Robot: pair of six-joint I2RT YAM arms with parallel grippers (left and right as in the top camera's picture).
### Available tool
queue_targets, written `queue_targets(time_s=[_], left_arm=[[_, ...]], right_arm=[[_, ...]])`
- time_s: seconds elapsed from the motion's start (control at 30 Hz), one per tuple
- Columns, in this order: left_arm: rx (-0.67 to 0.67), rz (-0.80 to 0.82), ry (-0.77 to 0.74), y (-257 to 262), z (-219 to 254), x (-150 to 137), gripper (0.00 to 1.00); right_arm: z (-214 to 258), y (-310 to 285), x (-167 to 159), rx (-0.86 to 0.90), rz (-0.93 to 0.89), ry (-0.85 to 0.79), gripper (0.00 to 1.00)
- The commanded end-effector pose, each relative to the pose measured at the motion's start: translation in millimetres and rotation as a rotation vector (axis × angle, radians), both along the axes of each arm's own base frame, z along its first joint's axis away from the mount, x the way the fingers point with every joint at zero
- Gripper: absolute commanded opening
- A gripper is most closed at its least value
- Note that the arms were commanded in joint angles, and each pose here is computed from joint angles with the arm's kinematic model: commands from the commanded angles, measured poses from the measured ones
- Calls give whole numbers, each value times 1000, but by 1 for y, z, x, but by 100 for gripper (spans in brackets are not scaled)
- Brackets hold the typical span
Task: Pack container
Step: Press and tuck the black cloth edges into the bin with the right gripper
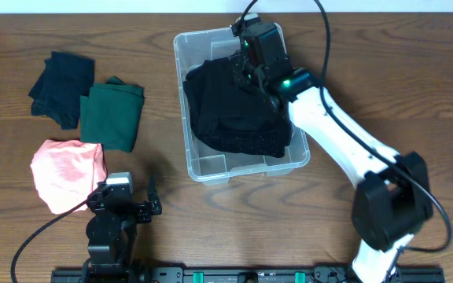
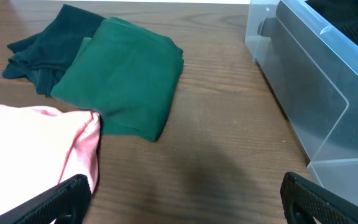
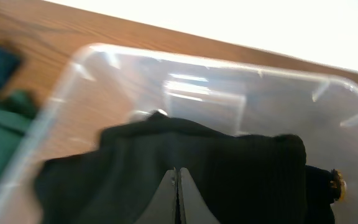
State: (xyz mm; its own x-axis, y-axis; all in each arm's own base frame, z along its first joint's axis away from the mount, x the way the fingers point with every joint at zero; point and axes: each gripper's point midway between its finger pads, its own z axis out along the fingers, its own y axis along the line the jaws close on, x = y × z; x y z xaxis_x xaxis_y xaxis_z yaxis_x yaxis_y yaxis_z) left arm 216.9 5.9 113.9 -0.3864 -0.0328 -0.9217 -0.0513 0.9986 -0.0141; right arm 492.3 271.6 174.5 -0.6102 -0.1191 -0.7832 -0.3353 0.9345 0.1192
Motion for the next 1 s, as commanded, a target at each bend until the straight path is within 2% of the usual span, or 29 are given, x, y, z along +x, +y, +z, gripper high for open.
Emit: queue_targets(time_s=[0.0,0.23,0.33,0.47,0.57,0.73,0.83,0.97], left_arm=[[-3,6,14,1,-8,0,98],[-3,6,15,1,-8,0,98],[-3,6,15,1,-8,0,98],[-3,6,15,1,-8,0,98],[-3,6,15,1,-8,0,98],[-3,6,15,1,-8,0,98],[-3,6,15,1,-8,0,98],[-3,6,15,1,-8,0,98]], right_arm=[[-59,-22,18,-94,-73,56,1],[-147,-45,24,-150,-135,200,1],[-151,-39,16,-127,-99,237,1],[-108,-20,14,-47,-37,191,1],[-55,-10,10,13,5,118,1],[22,-2,-22,93,87,75,1],[34,0,-58,100,138,160,1],[19,1,-90,56,162,275,1]])
